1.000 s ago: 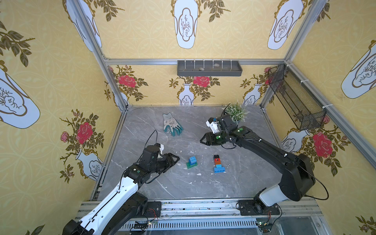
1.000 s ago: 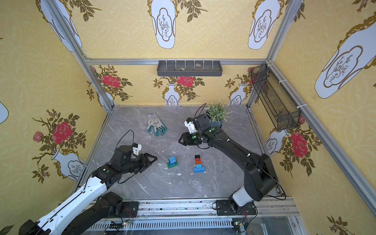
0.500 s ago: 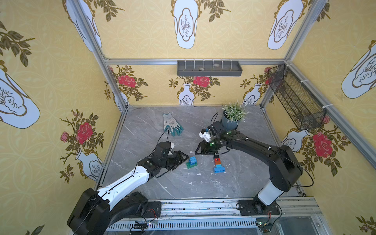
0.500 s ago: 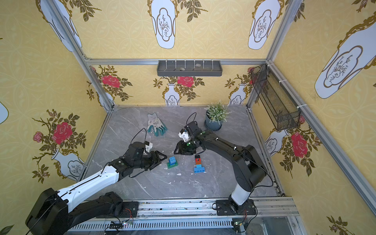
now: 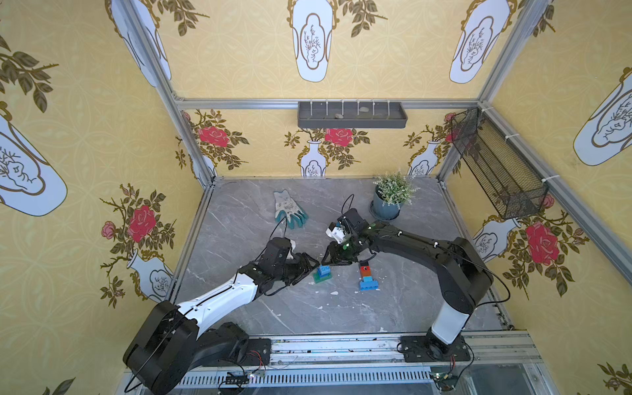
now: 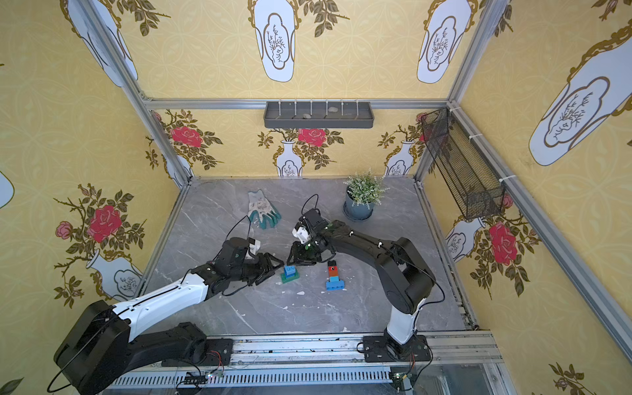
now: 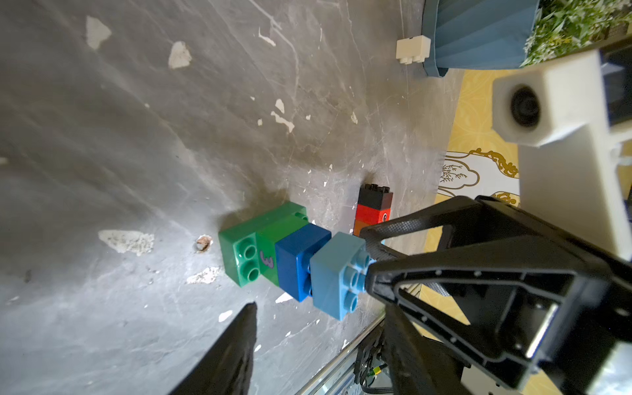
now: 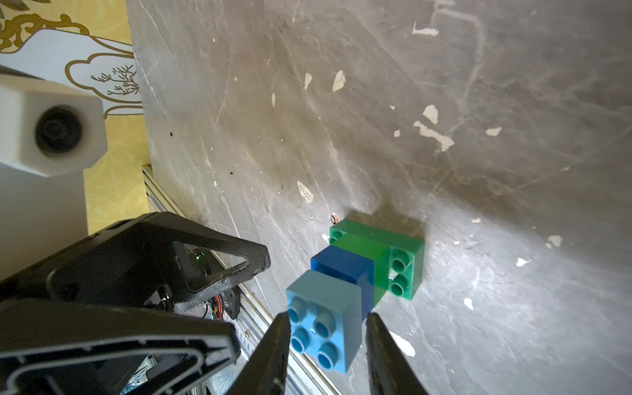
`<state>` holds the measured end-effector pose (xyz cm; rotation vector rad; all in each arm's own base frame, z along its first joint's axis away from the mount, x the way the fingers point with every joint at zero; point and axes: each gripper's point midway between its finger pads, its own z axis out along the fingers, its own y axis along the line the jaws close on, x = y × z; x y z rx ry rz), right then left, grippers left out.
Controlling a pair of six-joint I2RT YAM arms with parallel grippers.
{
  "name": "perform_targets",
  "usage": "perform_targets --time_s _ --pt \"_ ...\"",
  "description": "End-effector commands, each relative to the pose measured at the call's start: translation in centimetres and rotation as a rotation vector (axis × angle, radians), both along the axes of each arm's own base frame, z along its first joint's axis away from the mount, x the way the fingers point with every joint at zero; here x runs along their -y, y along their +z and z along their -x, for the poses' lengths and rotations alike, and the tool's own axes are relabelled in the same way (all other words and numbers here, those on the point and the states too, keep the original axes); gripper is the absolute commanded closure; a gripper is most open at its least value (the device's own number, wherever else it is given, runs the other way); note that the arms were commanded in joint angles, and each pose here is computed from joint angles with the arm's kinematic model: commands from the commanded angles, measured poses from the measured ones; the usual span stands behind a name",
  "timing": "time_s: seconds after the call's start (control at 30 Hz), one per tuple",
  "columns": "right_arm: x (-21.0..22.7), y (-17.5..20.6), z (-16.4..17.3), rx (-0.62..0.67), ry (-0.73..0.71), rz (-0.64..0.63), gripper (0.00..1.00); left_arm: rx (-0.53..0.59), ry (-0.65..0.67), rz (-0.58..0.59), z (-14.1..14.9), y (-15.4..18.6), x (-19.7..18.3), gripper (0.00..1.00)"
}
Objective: Assemble the number 1 with lego
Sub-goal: Assemble the lego brick with the lego brick.
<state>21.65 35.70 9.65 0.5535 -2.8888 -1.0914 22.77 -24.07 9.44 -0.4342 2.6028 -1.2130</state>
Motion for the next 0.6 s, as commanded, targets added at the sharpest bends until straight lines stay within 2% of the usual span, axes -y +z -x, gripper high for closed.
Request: perform_targets --time_s 0.0,0.57 --pt "-0.21 0.54 -0.51 0.024 -0.008 -0.008 0.61 0.019 -0.019 0.030 -0.22 0.28 0.56 0.40" --pt "0.53 -0.24 0.04 -0.001 -0.006 0.012 0.72 -0.012 -0.052 0.052 -0.09 -0.52 1.40 0.51"
